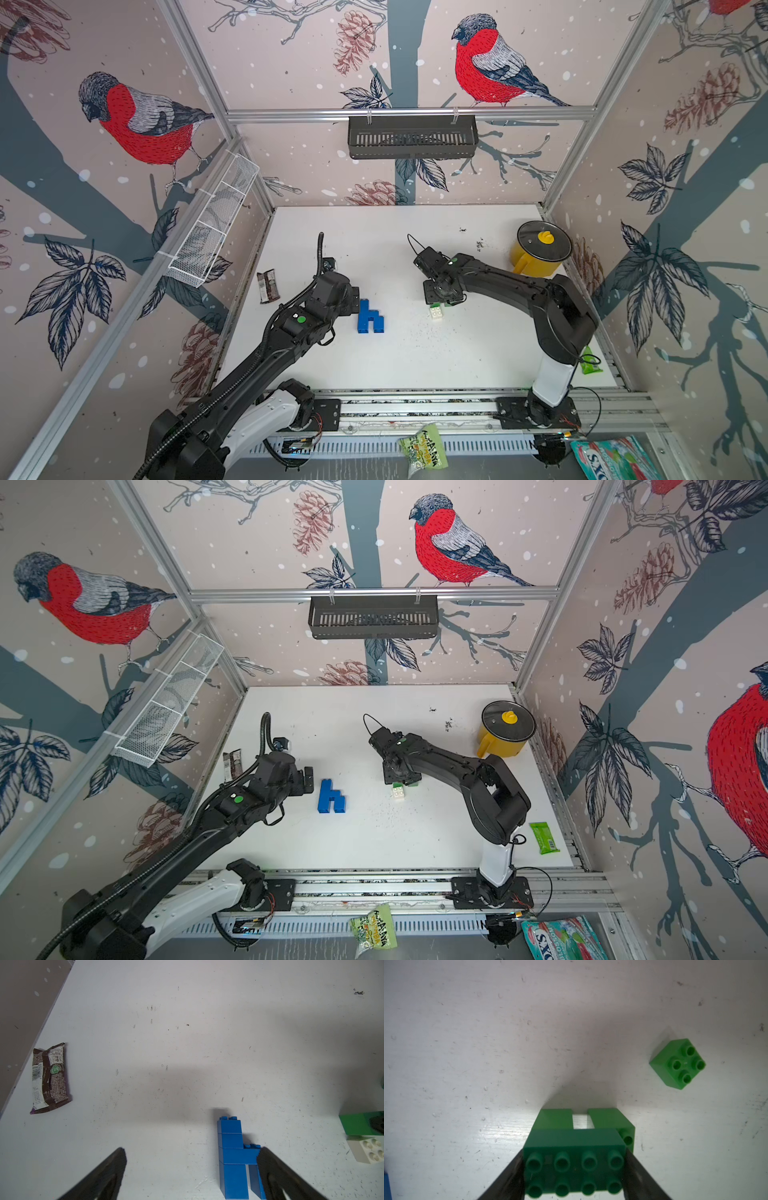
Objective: Assemble the letter h with lego
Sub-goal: Assemble the lego brick with the lego brick.
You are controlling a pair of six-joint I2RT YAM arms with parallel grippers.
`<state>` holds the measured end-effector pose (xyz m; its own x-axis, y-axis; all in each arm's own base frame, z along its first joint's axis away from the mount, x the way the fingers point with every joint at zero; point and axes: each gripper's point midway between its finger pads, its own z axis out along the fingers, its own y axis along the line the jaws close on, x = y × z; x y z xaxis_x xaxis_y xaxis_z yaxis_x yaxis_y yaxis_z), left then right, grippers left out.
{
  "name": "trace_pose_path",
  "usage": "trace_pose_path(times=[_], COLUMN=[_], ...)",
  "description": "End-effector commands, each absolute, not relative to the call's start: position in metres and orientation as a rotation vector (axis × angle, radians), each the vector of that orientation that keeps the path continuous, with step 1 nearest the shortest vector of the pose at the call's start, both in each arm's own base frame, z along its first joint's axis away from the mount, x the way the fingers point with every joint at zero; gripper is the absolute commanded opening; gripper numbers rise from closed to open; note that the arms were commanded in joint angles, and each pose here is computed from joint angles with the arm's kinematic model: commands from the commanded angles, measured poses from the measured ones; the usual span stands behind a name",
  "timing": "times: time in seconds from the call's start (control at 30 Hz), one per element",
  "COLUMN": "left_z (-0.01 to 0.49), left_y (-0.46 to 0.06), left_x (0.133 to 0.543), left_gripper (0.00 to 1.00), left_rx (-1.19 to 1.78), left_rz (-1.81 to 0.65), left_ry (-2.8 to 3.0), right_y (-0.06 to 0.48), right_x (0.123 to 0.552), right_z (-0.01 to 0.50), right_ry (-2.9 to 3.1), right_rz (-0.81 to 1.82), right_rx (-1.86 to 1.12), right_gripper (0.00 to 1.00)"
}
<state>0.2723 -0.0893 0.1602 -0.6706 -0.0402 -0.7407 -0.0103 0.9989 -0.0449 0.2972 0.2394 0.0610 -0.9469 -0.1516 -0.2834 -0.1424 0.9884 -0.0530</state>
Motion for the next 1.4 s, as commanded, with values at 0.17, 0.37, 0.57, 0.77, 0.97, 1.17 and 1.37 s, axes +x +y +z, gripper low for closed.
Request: trace_pose_path(times=[0.17,0.37,0.57,0.77,0.97,1.17,1.37], left_z=[0.163,0.161,0.16,0.159,0.159,0.159,0.16], left_y=[-0.092,-0.093,-0.093,-0.093,-0.093,-0.092,-0.092], left_x=[0.274,0.274,0.274,0.274,0.274,0.274,0.274], left_gripper=[0.98,0.98,0.99,0.98,0.98,0.98,0.98], left_rx=[-0.032,-0.03,-0.029,-0.028,-0.028,-0.029,-0.03], left_rz=[-0.062,-0.061,-0.059,-0.057,-0.057,-0.054,-0.054], left_ry=[2.299,2.304,2.309,2.311,2.31,2.309,2.308], right_y=[0.225,0.228,0.232,0.235,0.239,0.243,0.242], right_x=[0.278,0.28,0.279,0.279,0.285,0.29,0.288], right_z=[0.049,0.055,0.058,0.061,0.078,0.103,0.115], right_ry=[2.93,2.918,2.91,2.9,2.864,2.822,2.792], right_rz=[-0.134,-0.118,-0.096,-0.083,-0.06,-0.015,0.037], right_rx=[-0.253,-0.253,-0.26,-0.27,-0.267,-0.25,-0.231], right_gripper=[0.56,0.65,0.74,0.85,0.86,0.81,0.72])
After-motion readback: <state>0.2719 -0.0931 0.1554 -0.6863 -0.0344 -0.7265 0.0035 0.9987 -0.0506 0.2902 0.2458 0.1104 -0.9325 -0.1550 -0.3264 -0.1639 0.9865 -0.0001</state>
